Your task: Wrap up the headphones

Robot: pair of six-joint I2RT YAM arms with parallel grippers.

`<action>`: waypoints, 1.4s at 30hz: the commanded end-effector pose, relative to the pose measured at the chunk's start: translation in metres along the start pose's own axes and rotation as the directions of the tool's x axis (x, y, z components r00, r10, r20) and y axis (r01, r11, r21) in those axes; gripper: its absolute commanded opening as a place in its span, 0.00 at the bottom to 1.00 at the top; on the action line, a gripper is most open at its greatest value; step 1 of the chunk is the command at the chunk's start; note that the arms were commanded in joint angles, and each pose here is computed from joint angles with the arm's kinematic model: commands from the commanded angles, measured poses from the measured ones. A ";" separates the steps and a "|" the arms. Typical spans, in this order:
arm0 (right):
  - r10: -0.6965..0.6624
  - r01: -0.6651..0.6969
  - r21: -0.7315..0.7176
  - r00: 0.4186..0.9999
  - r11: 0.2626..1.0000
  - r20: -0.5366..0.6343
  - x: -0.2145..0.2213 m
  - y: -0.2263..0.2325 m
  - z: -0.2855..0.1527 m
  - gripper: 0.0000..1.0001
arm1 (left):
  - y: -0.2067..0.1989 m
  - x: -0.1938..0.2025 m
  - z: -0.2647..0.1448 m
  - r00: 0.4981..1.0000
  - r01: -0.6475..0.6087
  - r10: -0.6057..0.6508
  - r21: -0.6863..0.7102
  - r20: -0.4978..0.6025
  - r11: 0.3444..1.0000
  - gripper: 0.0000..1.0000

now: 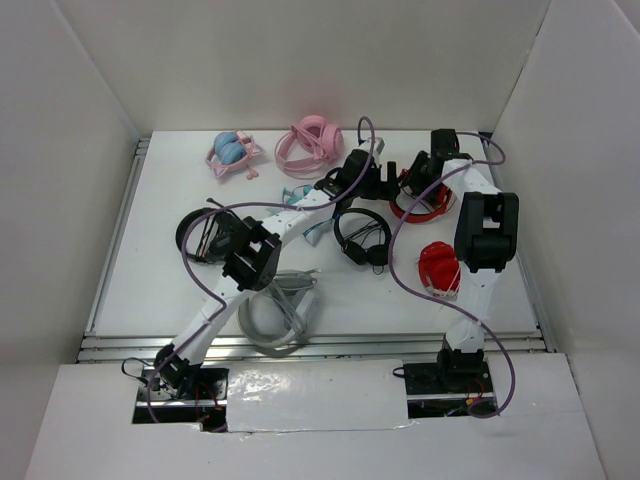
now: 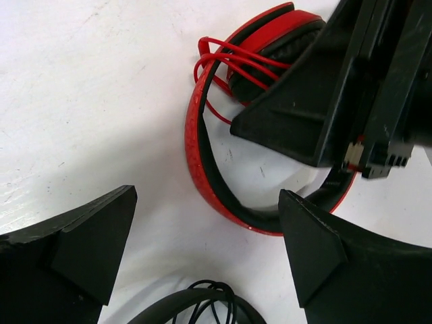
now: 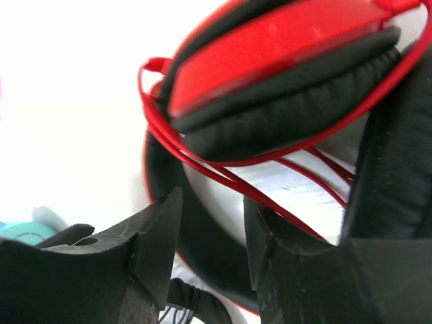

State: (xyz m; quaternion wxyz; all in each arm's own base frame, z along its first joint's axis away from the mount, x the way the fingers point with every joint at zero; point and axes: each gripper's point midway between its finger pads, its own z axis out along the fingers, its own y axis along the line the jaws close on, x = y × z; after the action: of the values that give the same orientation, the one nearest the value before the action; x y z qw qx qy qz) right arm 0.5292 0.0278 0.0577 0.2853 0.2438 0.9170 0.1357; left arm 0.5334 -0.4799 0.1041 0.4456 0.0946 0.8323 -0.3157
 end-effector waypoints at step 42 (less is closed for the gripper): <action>0.069 -0.031 -0.080 0.836 0.996 0.544 0.062 -0.031 -0.281 1.00 | 0.212 0.000 -0.498 0.856 0.516 -0.290 -0.686 0.428 0.512 0.99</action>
State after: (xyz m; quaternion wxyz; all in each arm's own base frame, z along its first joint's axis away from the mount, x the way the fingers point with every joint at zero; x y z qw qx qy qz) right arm 0.3224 0.0118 0.2325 0.5117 0.2552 0.8140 0.1024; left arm 0.3091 -0.0467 0.2429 0.4953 -0.2749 0.8199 -0.0826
